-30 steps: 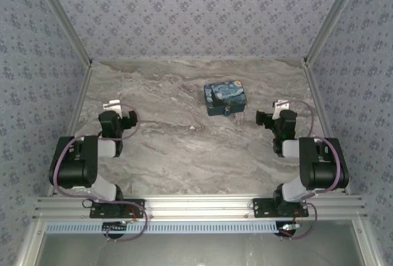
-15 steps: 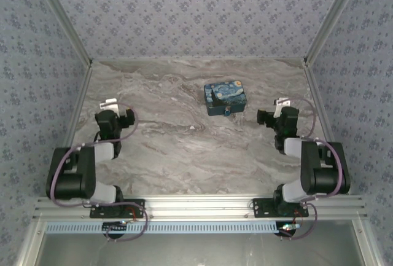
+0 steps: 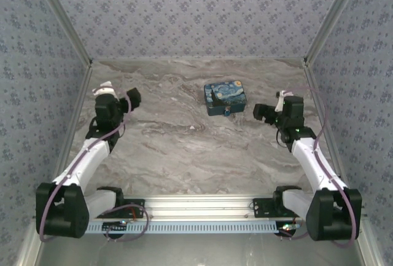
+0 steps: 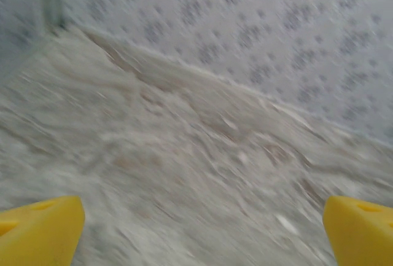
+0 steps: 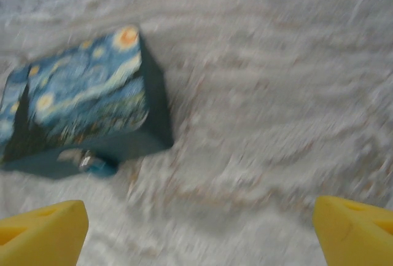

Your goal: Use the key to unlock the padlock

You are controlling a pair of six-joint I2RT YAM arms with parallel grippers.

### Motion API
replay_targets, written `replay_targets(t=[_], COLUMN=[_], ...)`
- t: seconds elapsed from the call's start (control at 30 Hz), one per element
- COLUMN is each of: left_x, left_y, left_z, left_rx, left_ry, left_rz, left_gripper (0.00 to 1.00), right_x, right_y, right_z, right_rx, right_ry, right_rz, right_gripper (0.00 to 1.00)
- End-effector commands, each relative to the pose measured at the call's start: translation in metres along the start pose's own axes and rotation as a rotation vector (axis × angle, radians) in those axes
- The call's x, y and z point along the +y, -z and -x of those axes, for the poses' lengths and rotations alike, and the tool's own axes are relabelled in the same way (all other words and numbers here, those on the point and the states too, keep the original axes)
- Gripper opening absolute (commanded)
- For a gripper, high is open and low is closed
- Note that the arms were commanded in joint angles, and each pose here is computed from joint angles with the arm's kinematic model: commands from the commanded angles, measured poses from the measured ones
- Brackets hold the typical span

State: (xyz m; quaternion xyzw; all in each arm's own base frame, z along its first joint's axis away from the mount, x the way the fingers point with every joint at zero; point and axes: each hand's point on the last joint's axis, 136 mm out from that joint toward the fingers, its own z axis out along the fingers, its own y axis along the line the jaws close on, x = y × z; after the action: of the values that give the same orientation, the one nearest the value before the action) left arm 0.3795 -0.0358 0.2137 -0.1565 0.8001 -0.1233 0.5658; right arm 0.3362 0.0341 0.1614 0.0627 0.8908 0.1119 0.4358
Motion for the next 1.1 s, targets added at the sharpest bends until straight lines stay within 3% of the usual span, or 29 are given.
replay_targets(t=[0.0, 0.23, 0.43, 0.77, 1.07], left_x=[-0.038, -0.122, -0.164, -0.167, -0.162], left_y=[0.0, -0.016, -0.03, -0.031, -0.034], left_z=[-0.02, -0.052, -0.068, -0.08, -0.079], left_rx=[0.093, 0.188, 0.234, 0.258, 0.248], left_ry=[0.075, 0.001, -0.023, -0.028, -0.035], left_rz=[-0.098, -0.261, -0.336, -0.324, -0.287], left_gripper=[0.99, 0.99, 0.99, 0.99, 0.99], right_x=[0.011, 0.02, 0.026, 0.033, 0.031], right_y=[0.021, 0.041, 0.032, 0.001, -0.016], right_z=[-0.06, -0.131, -0.15, -0.159, -0.16], right_rx=[0.25, 0.452, 0.52, 0.649, 0.663], right_ry=[-0.118, -0.147, -0.092, 0.011, 0.038], right_rz=[0.007, -0.011, -0.043, -0.094, -0.123], right_gripper=[0.9, 0.8, 0.71, 0.49, 0.39])
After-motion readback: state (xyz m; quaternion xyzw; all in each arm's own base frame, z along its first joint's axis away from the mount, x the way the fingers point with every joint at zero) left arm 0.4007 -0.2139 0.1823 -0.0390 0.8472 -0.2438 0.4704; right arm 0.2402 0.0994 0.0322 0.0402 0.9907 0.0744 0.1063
